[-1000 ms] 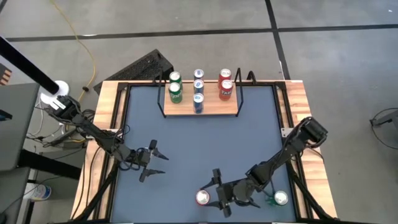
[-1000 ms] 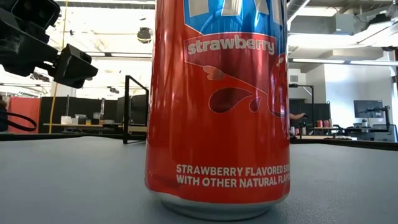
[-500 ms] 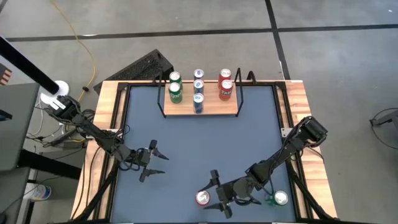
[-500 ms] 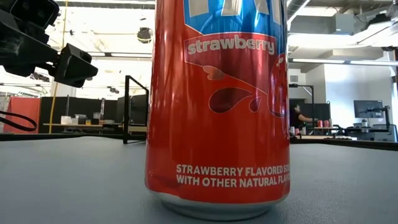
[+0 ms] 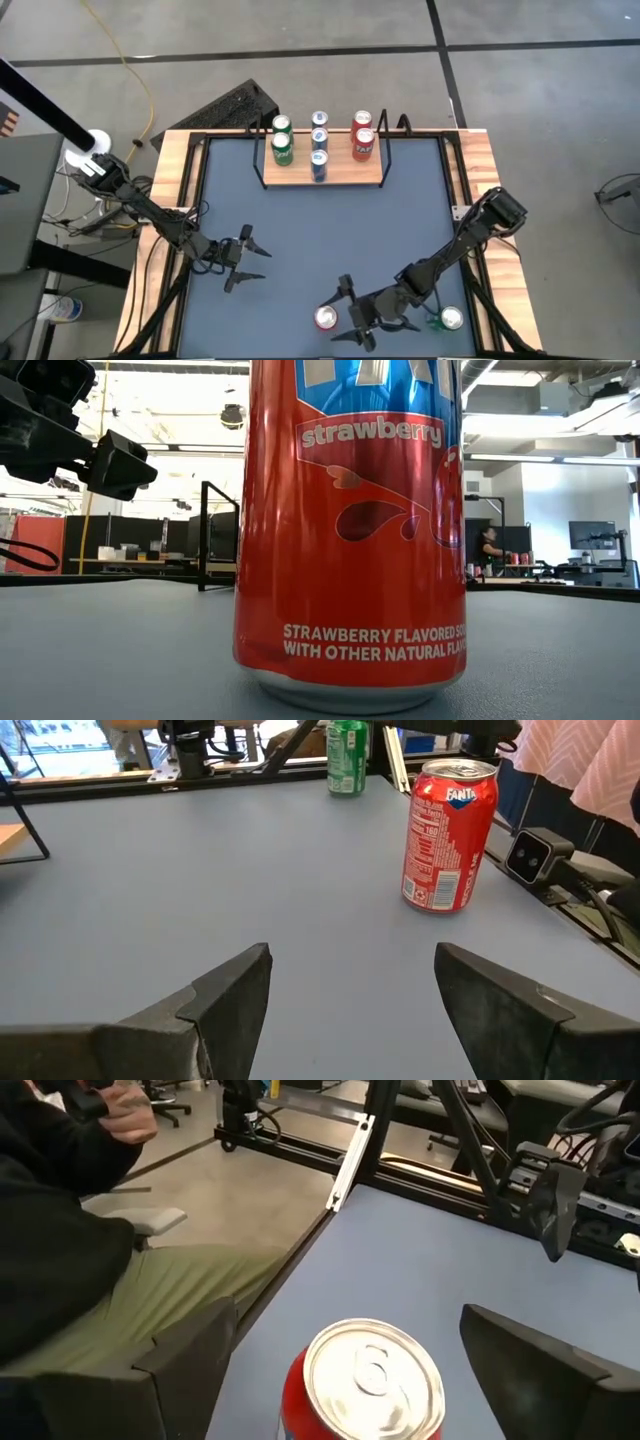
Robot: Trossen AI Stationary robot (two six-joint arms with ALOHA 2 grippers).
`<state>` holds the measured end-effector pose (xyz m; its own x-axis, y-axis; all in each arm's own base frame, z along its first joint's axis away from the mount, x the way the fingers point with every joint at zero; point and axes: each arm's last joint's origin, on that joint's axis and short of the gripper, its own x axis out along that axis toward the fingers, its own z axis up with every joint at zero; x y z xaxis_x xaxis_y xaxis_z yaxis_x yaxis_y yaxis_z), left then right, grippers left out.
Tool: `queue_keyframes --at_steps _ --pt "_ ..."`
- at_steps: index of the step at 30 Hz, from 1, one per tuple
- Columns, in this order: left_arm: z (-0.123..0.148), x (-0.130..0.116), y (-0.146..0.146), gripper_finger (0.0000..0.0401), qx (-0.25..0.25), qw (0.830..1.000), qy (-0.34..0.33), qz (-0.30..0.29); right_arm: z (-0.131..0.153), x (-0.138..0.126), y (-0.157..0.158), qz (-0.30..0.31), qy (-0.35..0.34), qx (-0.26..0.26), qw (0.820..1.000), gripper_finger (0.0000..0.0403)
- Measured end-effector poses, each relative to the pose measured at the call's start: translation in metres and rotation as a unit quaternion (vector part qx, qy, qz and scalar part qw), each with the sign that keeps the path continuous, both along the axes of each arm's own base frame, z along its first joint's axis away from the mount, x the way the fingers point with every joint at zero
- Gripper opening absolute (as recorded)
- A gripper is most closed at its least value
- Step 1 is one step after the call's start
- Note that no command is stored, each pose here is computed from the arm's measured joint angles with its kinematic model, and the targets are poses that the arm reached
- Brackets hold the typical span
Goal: Place canned beverage on shelf
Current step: Put the orange soda can on the shelf aligned with the other orange soda cans
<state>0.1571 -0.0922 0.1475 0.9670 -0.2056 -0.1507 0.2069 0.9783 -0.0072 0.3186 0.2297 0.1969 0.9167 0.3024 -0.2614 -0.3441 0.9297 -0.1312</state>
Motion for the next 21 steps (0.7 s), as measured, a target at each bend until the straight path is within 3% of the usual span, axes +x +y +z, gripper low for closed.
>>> queue_keyframes --at_steps 21 --pt "-0.001 0.0 0.0 0.0269 0.002 1.0 0.004 -0.001 -0.029 0.012 -0.008 -0.031 0.045 0.009 0.998 0.0381"
